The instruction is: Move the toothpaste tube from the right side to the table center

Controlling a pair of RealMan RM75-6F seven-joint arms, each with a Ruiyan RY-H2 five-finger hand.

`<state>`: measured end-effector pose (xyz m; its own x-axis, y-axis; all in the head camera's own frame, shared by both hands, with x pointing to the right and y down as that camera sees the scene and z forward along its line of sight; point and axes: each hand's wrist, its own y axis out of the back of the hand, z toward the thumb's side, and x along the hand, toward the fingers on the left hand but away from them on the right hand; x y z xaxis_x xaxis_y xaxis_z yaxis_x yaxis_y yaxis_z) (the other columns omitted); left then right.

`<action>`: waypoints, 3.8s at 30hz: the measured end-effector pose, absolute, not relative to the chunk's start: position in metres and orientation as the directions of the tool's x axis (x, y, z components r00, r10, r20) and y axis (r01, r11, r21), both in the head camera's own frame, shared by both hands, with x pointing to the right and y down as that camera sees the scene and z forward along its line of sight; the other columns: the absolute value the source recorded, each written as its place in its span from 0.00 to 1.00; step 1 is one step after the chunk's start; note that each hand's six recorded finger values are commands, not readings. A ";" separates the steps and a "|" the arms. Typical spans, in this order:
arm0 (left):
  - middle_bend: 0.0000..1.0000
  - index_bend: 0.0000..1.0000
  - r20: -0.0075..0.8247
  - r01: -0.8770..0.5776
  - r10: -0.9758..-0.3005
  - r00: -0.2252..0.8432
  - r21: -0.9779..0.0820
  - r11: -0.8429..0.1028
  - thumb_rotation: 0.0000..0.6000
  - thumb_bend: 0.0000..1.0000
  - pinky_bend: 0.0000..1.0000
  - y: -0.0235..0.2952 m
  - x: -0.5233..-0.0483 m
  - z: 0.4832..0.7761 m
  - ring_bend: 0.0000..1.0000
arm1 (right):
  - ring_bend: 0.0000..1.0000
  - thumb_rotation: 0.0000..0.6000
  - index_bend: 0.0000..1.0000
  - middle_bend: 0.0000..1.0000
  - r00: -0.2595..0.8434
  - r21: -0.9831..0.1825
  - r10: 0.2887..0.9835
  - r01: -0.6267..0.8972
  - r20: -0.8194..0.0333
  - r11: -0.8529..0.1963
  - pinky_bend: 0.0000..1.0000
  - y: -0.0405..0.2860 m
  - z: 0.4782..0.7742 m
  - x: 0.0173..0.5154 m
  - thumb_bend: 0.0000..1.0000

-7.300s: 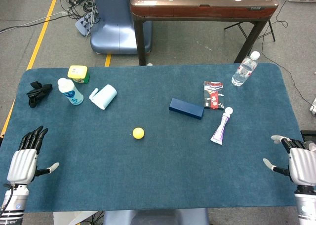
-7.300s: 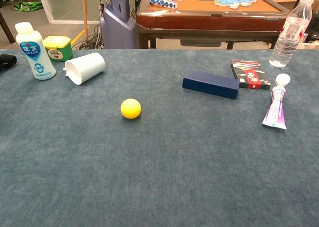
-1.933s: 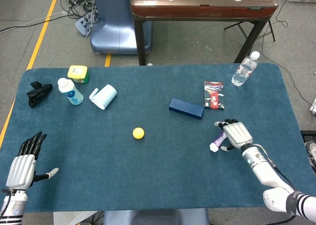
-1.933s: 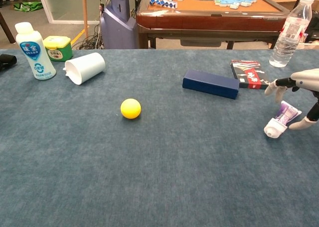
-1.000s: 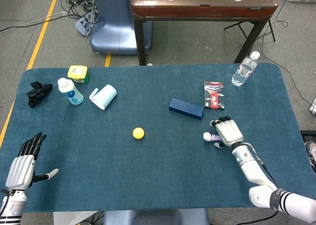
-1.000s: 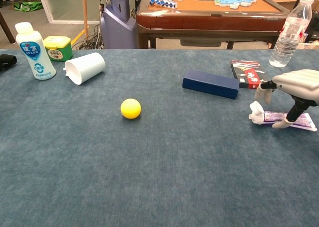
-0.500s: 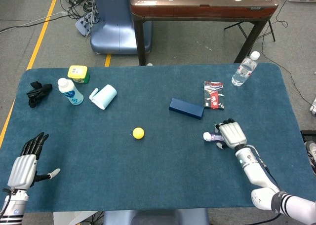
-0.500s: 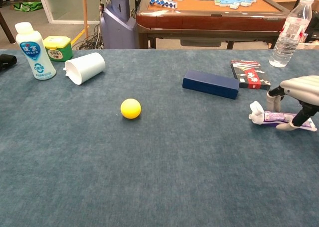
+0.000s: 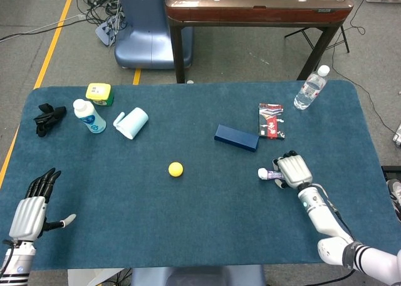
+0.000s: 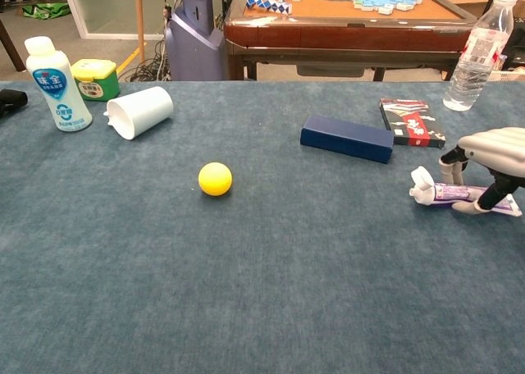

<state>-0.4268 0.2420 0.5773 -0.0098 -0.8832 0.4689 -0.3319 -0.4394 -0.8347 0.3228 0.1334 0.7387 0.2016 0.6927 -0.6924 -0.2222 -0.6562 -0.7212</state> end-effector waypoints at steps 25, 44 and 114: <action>0.00 0.00 0.505 -0.237 -0.844 0.181 -0.810 -0.536 1.00 0.02 0.13 0.207 -0.404 0.578 0.00 | 0.55 1.00 0.82 0.71 0.325 -0.704 0.632 -0.190 -0.703 -0.685 0.28 0.113 0.707 0.283 0.67; 0.54 0.00 0.521 0.000 -0.646 0.558 -0.778 -0.628 1.00 0.13 0.73 0.162 -0.325 0.592 0.60 | 0.65 1.00 0.86 0.76 0.553 -0.591 0.350 -0.347 -0.756 -0.729 0.57 0.089 0.637 0.166 0.80; 0.42 0.00 0.540 0.062 -0.496 0.680 -0.716 -0.696 1.00 0.13 0.76 0.165 -0.236 0.628 0.51 | 0.76 1.00 0.96 0.85 0.654 -0.617 0.363 -0.205 -0.664 -0.760 0.61 0.079 0.648 0.078 0.90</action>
<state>-0.2357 0.1654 0.6280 0.6799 -0.4959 0.5403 0.0617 -0.6955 -0.7159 0.0775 0.0789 0.6482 0.6542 0.3626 -0.6637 -0.2049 -0.7597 -0.6171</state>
